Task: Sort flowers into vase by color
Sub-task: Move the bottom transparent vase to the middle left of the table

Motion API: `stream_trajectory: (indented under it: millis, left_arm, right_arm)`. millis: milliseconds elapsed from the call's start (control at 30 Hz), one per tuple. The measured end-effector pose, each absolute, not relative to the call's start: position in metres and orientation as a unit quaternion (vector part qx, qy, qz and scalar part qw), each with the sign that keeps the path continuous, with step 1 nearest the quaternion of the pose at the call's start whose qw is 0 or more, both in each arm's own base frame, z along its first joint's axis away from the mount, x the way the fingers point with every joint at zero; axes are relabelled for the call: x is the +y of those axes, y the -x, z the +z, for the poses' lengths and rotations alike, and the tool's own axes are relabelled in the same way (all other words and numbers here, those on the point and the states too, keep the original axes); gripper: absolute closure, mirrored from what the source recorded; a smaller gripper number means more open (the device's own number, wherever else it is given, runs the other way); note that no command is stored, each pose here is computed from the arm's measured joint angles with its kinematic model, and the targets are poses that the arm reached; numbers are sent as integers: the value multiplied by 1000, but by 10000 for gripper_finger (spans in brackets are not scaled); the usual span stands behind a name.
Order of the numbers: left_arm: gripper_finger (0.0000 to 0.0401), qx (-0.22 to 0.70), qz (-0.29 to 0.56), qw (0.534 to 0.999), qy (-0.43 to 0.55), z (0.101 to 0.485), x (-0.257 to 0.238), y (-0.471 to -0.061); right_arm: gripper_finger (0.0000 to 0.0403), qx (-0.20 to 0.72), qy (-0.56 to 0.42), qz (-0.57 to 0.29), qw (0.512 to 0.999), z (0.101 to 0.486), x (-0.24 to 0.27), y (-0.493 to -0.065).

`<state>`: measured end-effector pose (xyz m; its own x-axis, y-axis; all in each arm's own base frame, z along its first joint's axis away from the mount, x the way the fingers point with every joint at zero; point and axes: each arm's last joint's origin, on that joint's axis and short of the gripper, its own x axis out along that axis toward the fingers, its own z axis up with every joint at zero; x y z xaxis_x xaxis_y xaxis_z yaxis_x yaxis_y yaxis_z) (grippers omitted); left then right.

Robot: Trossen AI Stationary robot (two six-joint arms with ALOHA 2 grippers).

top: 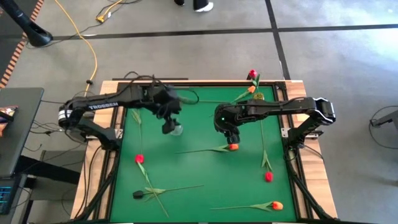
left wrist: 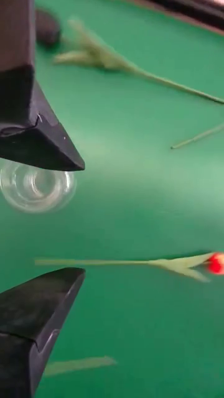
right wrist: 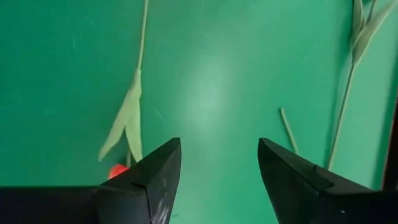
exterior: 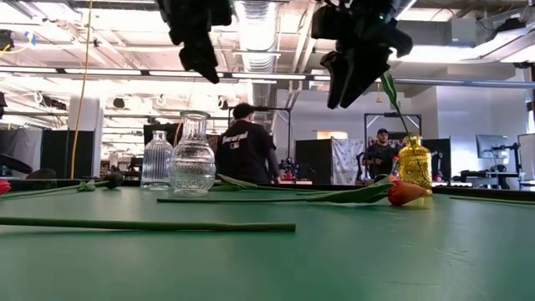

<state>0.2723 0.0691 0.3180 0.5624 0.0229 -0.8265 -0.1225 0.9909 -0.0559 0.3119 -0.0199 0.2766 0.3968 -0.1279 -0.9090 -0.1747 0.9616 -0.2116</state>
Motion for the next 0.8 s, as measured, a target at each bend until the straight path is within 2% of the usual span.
stream_trajectory:
  millis: [100, 200, 533, 800]
  left_arm:
    - [147, 484, 27, 875, -25, 312, 63, -272]
    - [145, 494, 12, 867, -60, 306, 61, -272]
    - [91, 504, -2, 862, -54, 296, 67, -274]
    - [63, 561, -11, 827, -36, 261, 75, -294]
  right_arm:
    - [163, 549, 116, 4, 828, 277, -16, -312]
    - [163, 548, 108, 3, 830, 277, -10, -312]
    - [163, 539, 99, 3, 837, 277, -1, -314]
    - [163, 538, 98, 2, 837, 277, -2, -314]
